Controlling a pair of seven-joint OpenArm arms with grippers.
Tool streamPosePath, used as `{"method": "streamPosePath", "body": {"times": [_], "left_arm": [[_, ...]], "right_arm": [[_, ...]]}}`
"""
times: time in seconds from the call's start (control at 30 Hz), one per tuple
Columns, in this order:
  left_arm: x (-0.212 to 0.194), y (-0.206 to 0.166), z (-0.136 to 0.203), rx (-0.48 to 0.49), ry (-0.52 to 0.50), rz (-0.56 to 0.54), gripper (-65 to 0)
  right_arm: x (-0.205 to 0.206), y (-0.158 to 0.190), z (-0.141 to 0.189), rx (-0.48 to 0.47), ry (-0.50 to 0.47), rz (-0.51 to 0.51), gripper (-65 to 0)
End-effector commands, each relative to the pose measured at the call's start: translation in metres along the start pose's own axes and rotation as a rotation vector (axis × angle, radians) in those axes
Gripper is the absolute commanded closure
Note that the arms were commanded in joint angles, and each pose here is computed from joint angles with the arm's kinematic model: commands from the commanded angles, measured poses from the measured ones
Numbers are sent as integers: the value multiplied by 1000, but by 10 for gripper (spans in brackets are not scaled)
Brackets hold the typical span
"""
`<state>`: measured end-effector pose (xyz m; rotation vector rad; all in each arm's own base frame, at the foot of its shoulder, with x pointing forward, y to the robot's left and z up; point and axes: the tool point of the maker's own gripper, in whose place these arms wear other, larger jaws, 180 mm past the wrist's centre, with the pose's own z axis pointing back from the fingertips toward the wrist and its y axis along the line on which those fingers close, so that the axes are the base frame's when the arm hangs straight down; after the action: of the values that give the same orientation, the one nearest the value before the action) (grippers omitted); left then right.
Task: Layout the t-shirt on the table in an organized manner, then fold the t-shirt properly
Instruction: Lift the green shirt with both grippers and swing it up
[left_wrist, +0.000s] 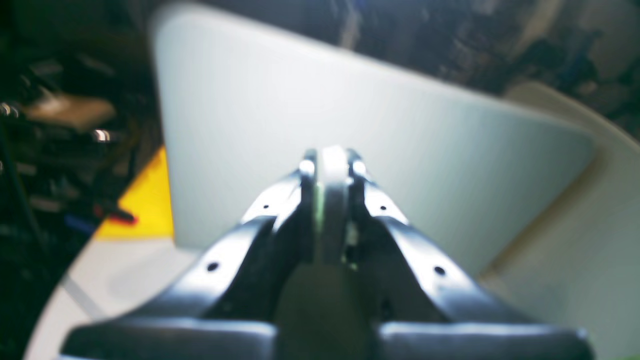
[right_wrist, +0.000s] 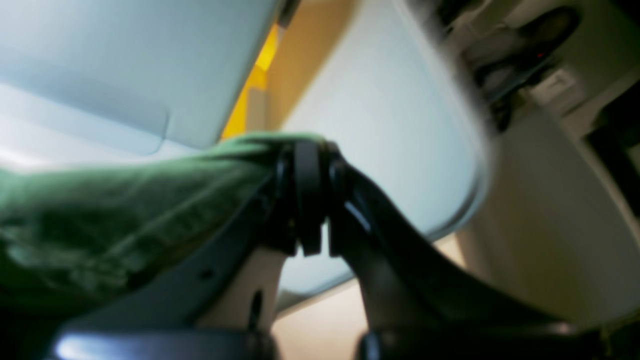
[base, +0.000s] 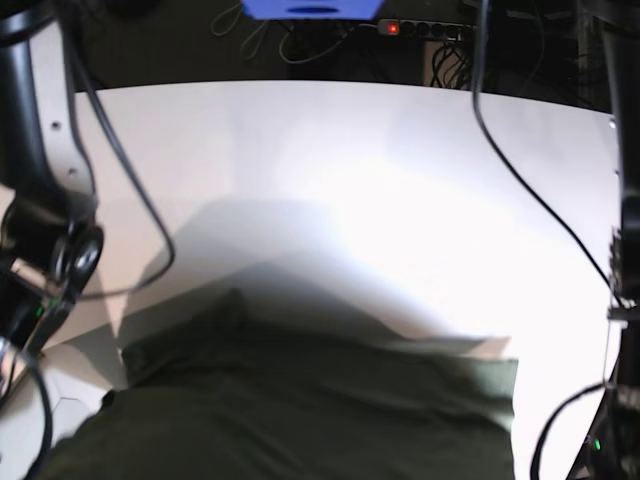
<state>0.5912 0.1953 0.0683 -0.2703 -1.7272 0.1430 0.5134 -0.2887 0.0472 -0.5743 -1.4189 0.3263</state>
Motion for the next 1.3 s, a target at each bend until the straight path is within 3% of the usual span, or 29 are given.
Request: {"method": "streamPosePath", "body": {"times": [0.0,0.13,0.5,0.8,0.93,1.03,1.13,1.27], "left_arm": [[31,-11,-2,-16,-77,-3,-1],[24,1,-6,14,-69,10,-1],[25,7,-6,25,-71,9,-1],[33,12,4,19,-93,-13,-1],[-19,19,20,3,-21,-40,-1],[-75,14,36,-23,99,-38,-1],[-109,24,60,-19,163,17,-1],[-139,38,85,0,238,68,-1]], "right_arm": [[36,-28,7,-52,-94,-14,0],[72,-47,7,-61,-177,-41,0],[74,-51,12,-76,-181,-38,0],[28,-19,12,-54,-113,2,0],[-8,8,20,-33,-66,43,0],[-42,33,27,-2,-17,75,0],[-65,48,44,4,6,107,0],[-90,62,64,-1,27,69,0]]}}
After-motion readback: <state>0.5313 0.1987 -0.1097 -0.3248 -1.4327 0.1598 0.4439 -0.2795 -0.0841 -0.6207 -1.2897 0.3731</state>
